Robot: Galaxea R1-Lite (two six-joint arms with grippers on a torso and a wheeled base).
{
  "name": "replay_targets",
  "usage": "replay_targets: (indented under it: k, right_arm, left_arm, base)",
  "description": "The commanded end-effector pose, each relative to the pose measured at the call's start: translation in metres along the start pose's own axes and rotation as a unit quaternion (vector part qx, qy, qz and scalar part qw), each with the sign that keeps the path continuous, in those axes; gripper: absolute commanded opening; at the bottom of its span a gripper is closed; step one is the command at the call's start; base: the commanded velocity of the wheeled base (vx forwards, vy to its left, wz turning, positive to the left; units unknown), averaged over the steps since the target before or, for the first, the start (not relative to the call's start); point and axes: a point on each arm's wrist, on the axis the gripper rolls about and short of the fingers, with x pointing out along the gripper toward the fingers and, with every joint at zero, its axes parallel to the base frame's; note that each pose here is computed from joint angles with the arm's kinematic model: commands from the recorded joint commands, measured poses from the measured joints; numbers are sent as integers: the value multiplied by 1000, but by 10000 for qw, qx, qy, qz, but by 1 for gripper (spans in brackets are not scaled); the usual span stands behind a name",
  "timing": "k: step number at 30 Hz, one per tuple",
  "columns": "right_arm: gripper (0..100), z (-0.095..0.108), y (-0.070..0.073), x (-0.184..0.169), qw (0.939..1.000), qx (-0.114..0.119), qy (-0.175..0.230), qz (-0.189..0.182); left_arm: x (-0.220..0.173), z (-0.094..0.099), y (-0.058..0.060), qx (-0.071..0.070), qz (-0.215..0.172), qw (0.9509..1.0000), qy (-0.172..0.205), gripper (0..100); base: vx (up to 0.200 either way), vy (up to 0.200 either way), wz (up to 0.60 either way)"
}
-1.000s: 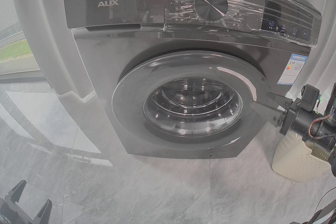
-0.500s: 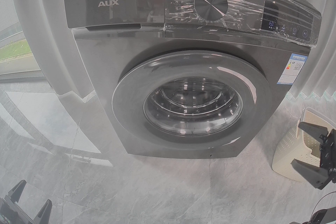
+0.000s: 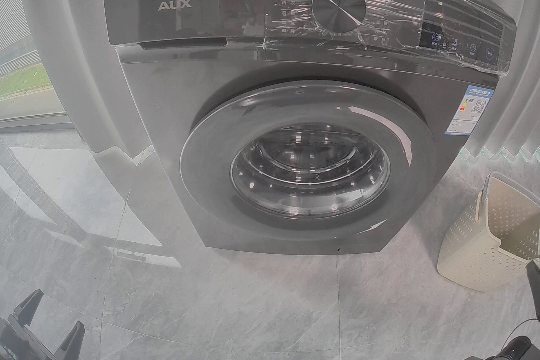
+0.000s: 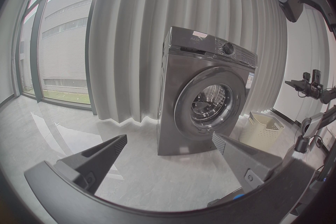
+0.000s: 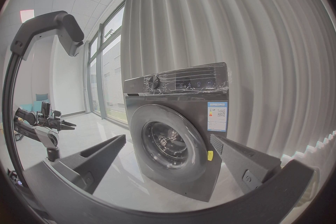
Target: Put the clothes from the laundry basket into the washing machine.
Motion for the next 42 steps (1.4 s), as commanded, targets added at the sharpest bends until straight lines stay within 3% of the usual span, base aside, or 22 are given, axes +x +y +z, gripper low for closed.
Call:
replay_targets:
  k: [1, 4, 6, 8, 12, 15, 17, 18, 21, 24, 25, 26, 29, 32, 34, 37, 40, 42]
  right_arm:
    - [100, -23, 15, -37, 9987, -237, -346, -287]
    - [100, -37, 15, -37, 9990, -195, -240, -335]
    - [100, -38, 13, -36, 9975, -207, -311, -601]
    - [100, -45, 10, -36, 9928, -118, 6, -1195]
    - [100, -60, 7, -38, 9802, -103, 727, -1840]
    - [100, -71, 6, -41, 9654, -20, 1287, -2269]
    - [100, -74, 7, -42, 9611, -55, 1389, -2386]
    - [100, -77, 10, -46, 9547, -122, 1318, -2666]
    - [100, -77, 12, -48, 9607, -143, 1160, -2516]
    - [100, -77, 12, -48, 9591, -32, 1129, -2597]
    - [100, -78, 12, -49, 9554, 153, 1138, -2721]
    - [100, -79, 12, -49, 9545, 179, 1185, -2730]
    - [100, -80, 12, -49, 9542, 177, 1209, -2729]
    - [100, -80, 12, -49, 9541, 179, 1217, -2729]
    - [100, -80, 12, -49, 9541, 172, 1219, -2729]
    - [100, -81, 13, -49, 9596, -131, 1337, -2470]
    - [100, -81, 13, -49, 9598, -10, 1314, -2479]
    - [100, -81, 12, -49, 9552, 133, 1287, -2662]
  left_arm:
    - [1, -5, 0, -30, -4, 10000, 95, 100]
    - [1, -5, 0, -30, -4, 10000, 95, 100]
    - [1, -5, 0, -30, -4, 10000, 95, 100]
    - [1, -5, 0, -23, -4, 10000, 95, 100]
    - [1, -5, 0, -23, -4, 10000, 95, 100]
    - [1, -5, 0, -23, -4, 10000, 95, 100]
    - [1, -5, 0, -23, -4, 10000, 95, 100]
    - [1, -5, 0, -23, -4, 10000, 95, 100]
    - [1, -5, 0, 31, 3, 10000, 95, 100]
    - [1, -5, 0, 62, 3, 9999, 95, 100]
    - [1, -5, 1, 9, 34, 10000, 93, 100]
    - [1, -5, 1, 24, 64, 9999, 91, 100]
    - [1, -5, 0, 85, 399, 9992, 45, 100]
    - [-5, -7, -2, 114, 900, 9952, -360, 100]
    - [-4, -7, -1, 75, 1064, 9939, -295, 100]
    - [-4, -6, -1, 30, 1061, 9938, -315, 100]
    - [-4, -7, -1, 28, 1107, 9934, -310, 100]
    - [-4, -7, 0, -9, 1253, 9917, -285, 100]
  base:
    - [0, 0, 0]
    - [0, 0, 0]
    - [0, 0, 0]
    - [0, 0, 0]
    - [0, 0, 0]
    - [0, 0, 0]
    - [0, 0, 0]
    - [0, 0, 0]
    - [0, 0, 0]
    - [0, 0, 0]
    - [0, 0, 0]
    - [0, 0, 0]
    - [0, 0, 0]
    - [0, 0, 0]
    - [0, 0, 0]
    - [0, 0, 0]
    - [0, 0, 0]
    - [0, 0, 0]
